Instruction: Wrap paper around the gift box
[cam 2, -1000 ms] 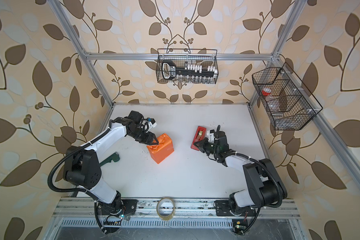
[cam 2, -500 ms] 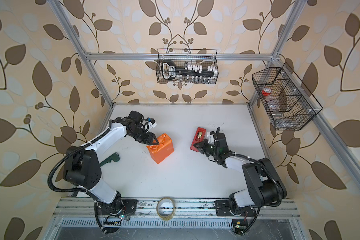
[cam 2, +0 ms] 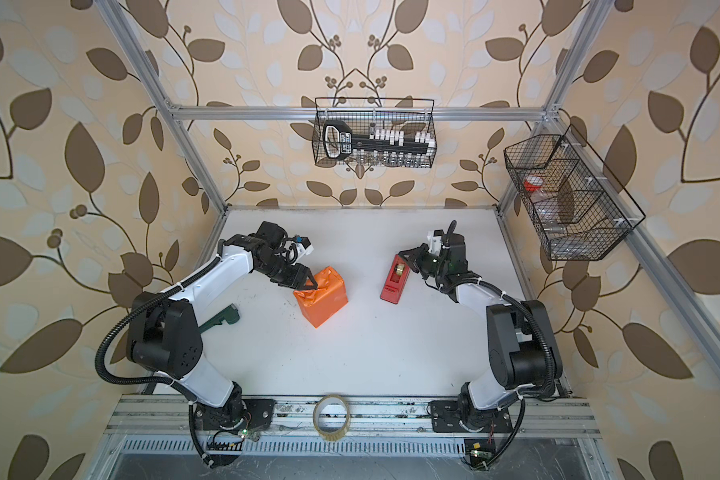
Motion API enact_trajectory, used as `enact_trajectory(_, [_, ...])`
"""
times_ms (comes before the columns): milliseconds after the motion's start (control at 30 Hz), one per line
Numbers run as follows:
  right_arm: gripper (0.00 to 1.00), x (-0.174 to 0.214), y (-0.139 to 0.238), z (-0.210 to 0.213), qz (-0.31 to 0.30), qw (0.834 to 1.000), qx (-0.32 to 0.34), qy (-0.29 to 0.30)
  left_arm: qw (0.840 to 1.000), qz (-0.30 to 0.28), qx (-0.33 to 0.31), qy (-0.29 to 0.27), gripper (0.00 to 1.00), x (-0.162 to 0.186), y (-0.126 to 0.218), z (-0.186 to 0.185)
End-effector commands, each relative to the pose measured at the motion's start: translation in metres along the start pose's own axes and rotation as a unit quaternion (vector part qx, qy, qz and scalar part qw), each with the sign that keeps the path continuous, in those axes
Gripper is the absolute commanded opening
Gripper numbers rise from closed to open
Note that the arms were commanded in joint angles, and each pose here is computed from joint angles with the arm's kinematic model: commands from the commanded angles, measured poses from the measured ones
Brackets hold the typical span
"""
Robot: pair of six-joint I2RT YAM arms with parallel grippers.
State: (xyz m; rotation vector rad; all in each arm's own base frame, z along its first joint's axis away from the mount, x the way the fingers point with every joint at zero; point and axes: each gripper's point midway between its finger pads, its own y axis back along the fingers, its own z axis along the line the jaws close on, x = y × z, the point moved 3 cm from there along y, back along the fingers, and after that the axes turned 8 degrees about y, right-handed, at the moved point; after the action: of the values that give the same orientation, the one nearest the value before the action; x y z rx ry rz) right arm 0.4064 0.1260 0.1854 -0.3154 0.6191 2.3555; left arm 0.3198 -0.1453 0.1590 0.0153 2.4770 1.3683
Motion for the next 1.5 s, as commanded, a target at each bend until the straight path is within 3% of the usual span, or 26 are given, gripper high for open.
enact_trajectory(0, [0.00, -0.021, 0.010, 0.044, -0.018, 0.999, -0.043, 0.024, 0.999, 0.033, -0.042, 0.009, 0.55, 0.017, -0.002, 0.014])
enact_trajectory(133, [0.00, -0.024, 0.015, 0.057, -0.018, 0.998, -0.043, 0.040, 0.998, 0.035, -0.043, 0.009, 0.55, 0.018, -0.005, 0.016])
enact_trajectory(333, [0.00, 0.006, 0.014, 0.046, 0.006, 0.999, -0.035, 0.031, 0.999, 0.035, -0.041, 0.010, 0.55, 0.017, -0.004, 0.015])
enact_trajectory(800, [0.00, 0.154, 0.008, -0.004, 0.082, 0.997, 0.012, 0.009, 0.999, 0.033, -0.033, 0.013, 0.55, 0.017, -0.004, 0.013])
enact_trajectory(1467, [0.00, 0.174, 0.005, -0.077, 0.095, 0.990, 0.106, -0.001, 0.999, 0.034, -0.039, 0.009, 0.55, 0.019, -0.004, 0.015])
